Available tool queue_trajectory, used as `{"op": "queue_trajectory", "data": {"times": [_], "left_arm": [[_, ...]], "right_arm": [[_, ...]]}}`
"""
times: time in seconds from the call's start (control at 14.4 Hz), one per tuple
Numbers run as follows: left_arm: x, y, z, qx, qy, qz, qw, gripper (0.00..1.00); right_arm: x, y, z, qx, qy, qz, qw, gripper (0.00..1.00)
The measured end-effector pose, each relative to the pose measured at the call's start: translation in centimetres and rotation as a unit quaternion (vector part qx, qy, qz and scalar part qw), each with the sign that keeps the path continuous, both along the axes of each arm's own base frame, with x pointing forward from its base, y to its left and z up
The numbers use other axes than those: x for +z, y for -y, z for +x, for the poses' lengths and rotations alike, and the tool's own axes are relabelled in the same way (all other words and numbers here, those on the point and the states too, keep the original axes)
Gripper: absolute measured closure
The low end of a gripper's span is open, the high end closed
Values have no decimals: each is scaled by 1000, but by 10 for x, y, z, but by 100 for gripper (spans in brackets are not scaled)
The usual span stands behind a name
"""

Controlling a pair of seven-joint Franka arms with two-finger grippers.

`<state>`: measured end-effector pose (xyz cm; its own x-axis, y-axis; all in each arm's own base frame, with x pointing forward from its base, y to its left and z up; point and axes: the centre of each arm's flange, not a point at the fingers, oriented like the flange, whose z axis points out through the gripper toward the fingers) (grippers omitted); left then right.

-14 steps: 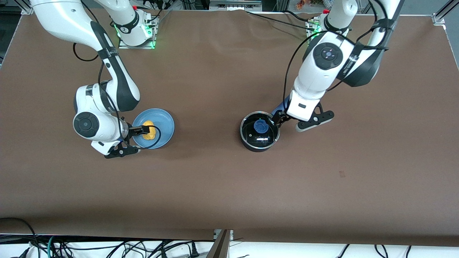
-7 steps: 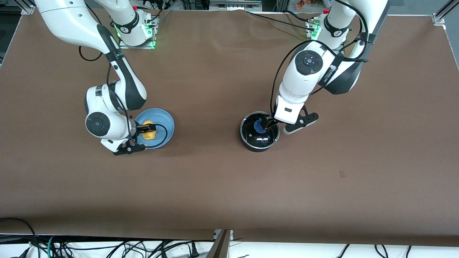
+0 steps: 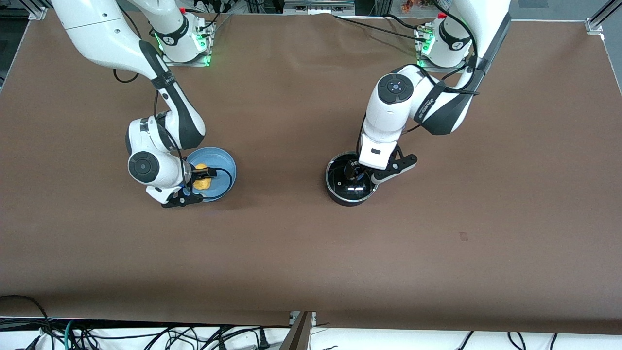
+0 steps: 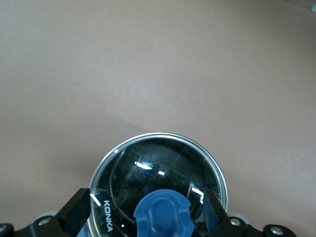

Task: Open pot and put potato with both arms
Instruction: 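Grasp the blue lid knob with the left gripper while the right grasps the potato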

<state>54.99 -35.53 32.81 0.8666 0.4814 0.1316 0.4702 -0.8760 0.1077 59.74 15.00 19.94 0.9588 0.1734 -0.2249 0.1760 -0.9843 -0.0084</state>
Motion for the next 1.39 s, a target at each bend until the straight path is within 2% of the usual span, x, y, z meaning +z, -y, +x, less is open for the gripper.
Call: {"op": "queue_trajectory", "data": {"times": [0.21, 0.28, 0.35, 0.56, 0.7, 1.04, 1.39], "left_arm": [[-8, 7, -3, -17, 8, 8, 1000, 0], [-10, 10, -5, -21, 7, 8, 1000, 0], [-12, 14, -7, -25, 7, 9, 1000, 0], [-18, 22, -13, -42, 9, 19, 999, 0], [-23, 28, -17, -51, 10, 20, 998, 0], [-38, 34, -21, -84, 17, 38, 996, 0], [-43, 34, -21, -120, 14, 46, 992, 0]], "right_arm": [[0, 0, 0, 0, 0, 0, 1000, 4], [0, 0, 0, 0, 0, 0, 1000, 14], [0, 0, 0, 0, 0, 0, 1000, 19], [-3, 0, -1, 0, -3, 0, 1000, 22], [-2, -1, -1, 0, -2, 0, 1000, 40], [1, -8, -1, 5, 2, 4, 1000, 41], [47, -14, 25, 5, 28, 10, 1000, 41]]}}
